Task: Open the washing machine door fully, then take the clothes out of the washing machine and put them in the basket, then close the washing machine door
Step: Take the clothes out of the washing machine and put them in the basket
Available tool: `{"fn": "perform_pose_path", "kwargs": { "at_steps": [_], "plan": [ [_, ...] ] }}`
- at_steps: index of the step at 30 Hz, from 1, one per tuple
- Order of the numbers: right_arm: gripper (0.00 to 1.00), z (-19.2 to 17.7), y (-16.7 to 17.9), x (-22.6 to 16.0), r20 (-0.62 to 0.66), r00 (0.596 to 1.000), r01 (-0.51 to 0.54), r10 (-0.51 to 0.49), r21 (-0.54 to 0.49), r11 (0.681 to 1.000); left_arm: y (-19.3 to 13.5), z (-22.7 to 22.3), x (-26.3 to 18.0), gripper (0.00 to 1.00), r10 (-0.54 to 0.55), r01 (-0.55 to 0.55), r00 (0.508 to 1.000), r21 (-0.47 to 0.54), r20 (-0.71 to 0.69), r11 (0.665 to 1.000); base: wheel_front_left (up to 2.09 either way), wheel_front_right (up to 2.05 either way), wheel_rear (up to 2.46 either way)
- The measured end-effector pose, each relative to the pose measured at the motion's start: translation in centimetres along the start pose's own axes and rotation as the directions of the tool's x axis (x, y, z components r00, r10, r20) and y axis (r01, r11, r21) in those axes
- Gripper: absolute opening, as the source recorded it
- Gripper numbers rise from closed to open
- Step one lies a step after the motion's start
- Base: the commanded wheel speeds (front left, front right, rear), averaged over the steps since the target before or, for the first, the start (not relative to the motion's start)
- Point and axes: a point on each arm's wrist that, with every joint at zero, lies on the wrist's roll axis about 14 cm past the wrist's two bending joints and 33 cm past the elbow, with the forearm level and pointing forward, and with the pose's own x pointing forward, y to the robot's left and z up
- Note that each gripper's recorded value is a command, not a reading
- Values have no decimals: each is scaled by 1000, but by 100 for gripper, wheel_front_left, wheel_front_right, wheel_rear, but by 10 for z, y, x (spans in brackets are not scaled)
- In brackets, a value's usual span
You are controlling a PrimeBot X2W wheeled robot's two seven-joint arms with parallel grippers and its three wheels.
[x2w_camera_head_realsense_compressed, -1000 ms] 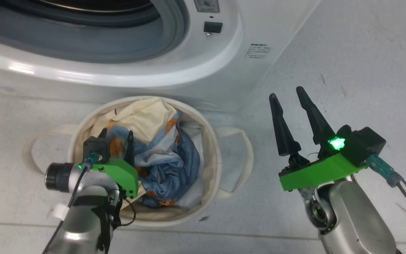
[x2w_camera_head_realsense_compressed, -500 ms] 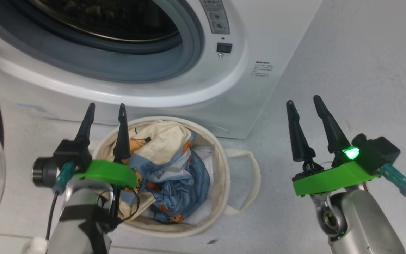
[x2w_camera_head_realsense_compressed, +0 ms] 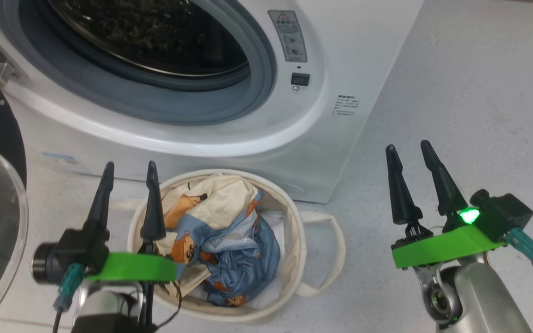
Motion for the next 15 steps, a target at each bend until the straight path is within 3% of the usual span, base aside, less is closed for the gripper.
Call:
{"fn": "perform_pose_path", "kwargs": {
  "at_steps": [15],
  "plan": [
    [100, 20, -6, -22, 36, 999, 40, -40, 7, 999, -21, 2, -32, 100, -57, 56, 998, -59, -19, 997, 0, 0, 0]
  ]
}}
